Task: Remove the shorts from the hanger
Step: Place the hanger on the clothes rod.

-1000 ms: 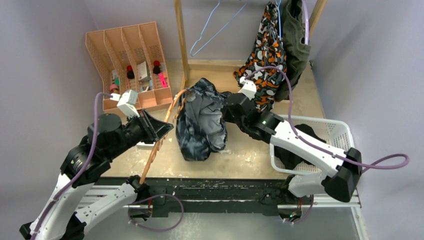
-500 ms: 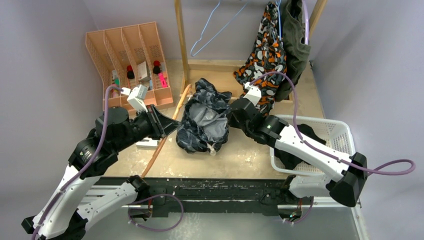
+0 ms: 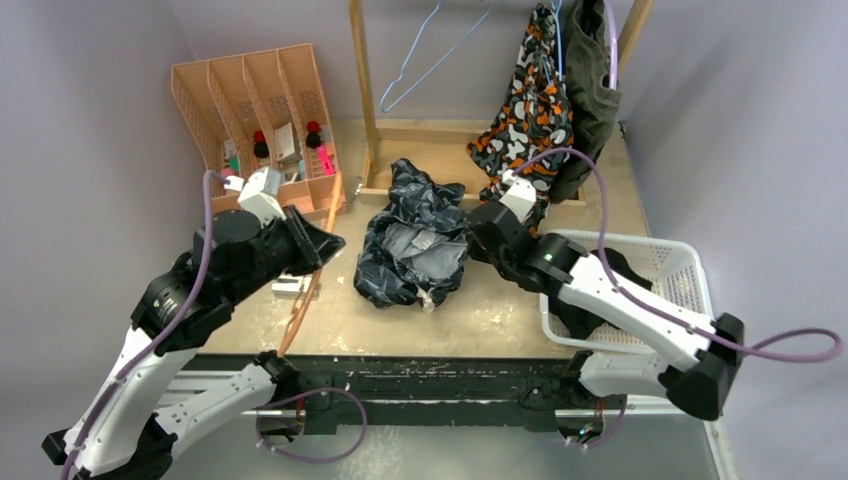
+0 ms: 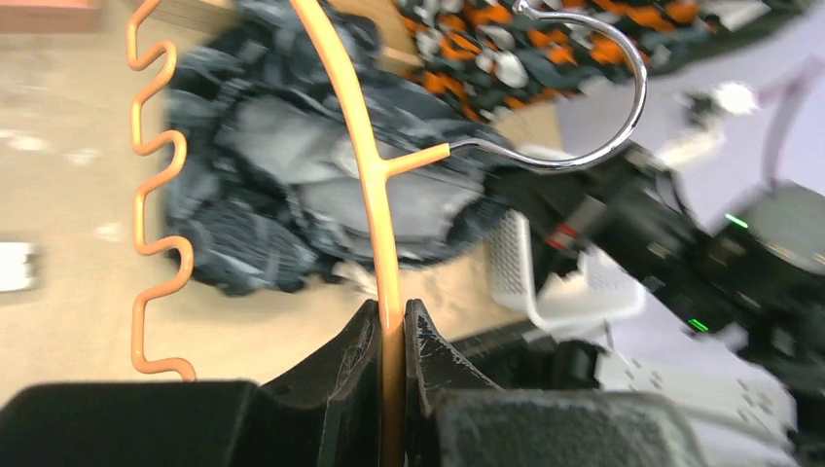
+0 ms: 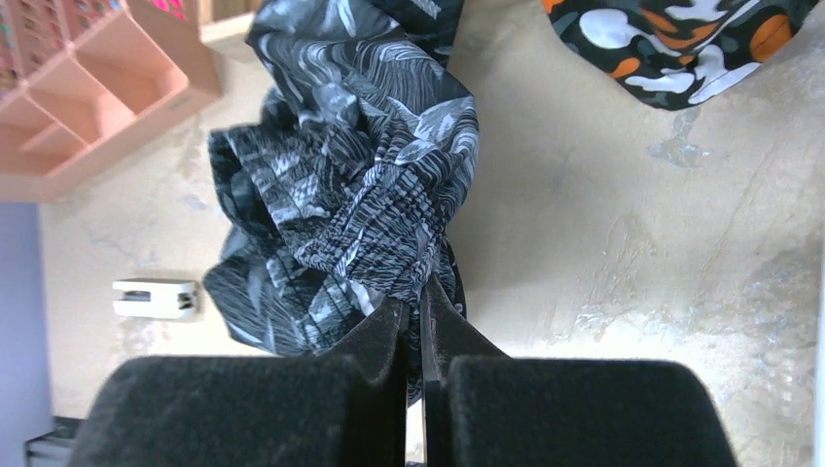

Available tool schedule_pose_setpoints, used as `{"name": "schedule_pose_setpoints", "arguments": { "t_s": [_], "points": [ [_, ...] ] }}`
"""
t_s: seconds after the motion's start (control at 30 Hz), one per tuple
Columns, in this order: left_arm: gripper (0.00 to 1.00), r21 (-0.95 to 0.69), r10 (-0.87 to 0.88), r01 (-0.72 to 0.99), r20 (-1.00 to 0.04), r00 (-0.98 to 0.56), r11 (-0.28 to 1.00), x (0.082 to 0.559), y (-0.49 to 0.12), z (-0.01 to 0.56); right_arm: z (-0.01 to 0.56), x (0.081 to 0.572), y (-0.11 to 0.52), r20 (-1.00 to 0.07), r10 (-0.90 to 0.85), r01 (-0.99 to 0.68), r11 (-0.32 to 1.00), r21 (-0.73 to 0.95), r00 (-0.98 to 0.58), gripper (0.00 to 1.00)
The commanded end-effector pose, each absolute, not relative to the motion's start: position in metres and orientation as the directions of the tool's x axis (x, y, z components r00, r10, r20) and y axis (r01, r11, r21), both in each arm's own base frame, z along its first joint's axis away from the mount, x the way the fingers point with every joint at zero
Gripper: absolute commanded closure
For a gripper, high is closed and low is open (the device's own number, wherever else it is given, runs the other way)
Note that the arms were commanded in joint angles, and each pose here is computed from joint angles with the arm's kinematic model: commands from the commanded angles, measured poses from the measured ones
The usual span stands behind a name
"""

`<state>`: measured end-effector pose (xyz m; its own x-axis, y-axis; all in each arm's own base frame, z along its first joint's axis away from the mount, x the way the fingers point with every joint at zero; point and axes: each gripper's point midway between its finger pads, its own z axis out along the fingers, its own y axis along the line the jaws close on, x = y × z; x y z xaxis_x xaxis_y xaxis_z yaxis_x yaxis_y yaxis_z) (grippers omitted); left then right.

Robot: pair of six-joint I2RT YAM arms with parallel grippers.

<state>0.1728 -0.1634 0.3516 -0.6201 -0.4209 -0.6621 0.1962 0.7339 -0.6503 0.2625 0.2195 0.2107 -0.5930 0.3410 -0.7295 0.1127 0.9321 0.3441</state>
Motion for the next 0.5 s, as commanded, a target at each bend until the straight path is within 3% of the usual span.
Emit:
{"name": "schedule_pose_setpoints", "arguments": {
  "t_s": [0.0,0.2,0.33,0.47],
  "points": [
    [1.00,-0.551,-0.479,0.018,-0.741,-0.471,0.835,0.194,-0.114,0.341,0.243,0.252,0.191,-0.754,0.414,0.135,0.904,0.405,-0.511,1.00],
    [1.00,-0.531,-0.475,-0.015,-0.744,-0.470,0.847,0.209,-0.120,0.320,0.244,0.245,0.201,-0.761,0.350,0.026,0.915,0.402,-0.547,1.00],
    [1.00,-0.558,-0.497,0.009,-0.746,-0.443,0.830,0.213,-0.124,0.330,0.236,0.248,0.251,-0.746,0.263,-0.161,0.882,0.443,-0.612,1.00],
    [1.00,-0.593,-0.522,0.032,-0.731,-0.439,0.804,0.210,-0.128,0.335,0.202,0.253,0.286,-0.699,0.153,-0.220,0.884,0.412,-0.698,1.00]
  ]
}}
